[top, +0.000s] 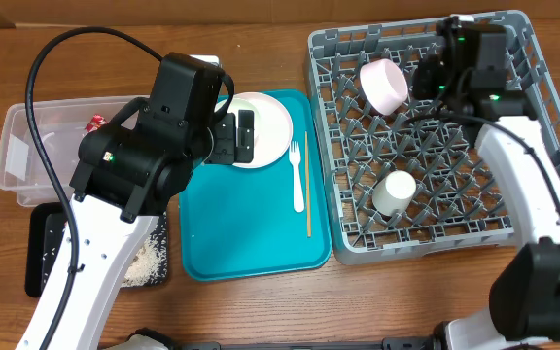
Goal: Sort waste into correct bins and load items into the dishwasher
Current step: 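Lower the pink bowl upside down into the rack and open the right gripper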
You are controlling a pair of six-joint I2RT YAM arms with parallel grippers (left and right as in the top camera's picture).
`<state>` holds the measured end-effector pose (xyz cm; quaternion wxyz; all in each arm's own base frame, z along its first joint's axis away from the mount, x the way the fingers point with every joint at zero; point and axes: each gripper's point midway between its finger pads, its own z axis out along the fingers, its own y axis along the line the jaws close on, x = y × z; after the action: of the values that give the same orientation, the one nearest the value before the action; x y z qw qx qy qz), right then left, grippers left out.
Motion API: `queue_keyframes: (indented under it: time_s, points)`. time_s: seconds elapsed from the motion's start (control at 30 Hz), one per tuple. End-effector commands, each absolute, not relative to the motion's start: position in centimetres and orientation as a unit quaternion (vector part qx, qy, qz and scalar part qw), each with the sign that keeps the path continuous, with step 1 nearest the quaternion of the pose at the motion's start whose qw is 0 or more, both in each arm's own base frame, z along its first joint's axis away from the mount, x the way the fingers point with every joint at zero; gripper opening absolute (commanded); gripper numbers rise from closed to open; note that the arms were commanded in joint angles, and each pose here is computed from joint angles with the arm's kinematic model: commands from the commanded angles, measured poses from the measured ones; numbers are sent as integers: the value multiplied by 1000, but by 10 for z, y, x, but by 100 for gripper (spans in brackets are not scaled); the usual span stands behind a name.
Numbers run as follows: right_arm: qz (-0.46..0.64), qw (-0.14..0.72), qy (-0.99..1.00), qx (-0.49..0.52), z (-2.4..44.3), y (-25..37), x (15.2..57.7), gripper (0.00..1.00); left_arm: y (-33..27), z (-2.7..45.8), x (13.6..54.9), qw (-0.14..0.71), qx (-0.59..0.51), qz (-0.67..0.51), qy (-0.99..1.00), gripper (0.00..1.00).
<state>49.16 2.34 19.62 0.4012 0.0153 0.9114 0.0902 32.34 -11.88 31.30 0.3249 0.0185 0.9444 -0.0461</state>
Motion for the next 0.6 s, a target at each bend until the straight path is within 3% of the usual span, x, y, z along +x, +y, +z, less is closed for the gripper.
queue_keyframes:
  time_s: [0.0,0.57]
  points:
    - [199,364,910,11,178,47,491,4,-115,319,327,335,18,-39,941,100]
    - [174,346,922,20,131,46,510,4,-115,319,327,335,17,-39,941,100]
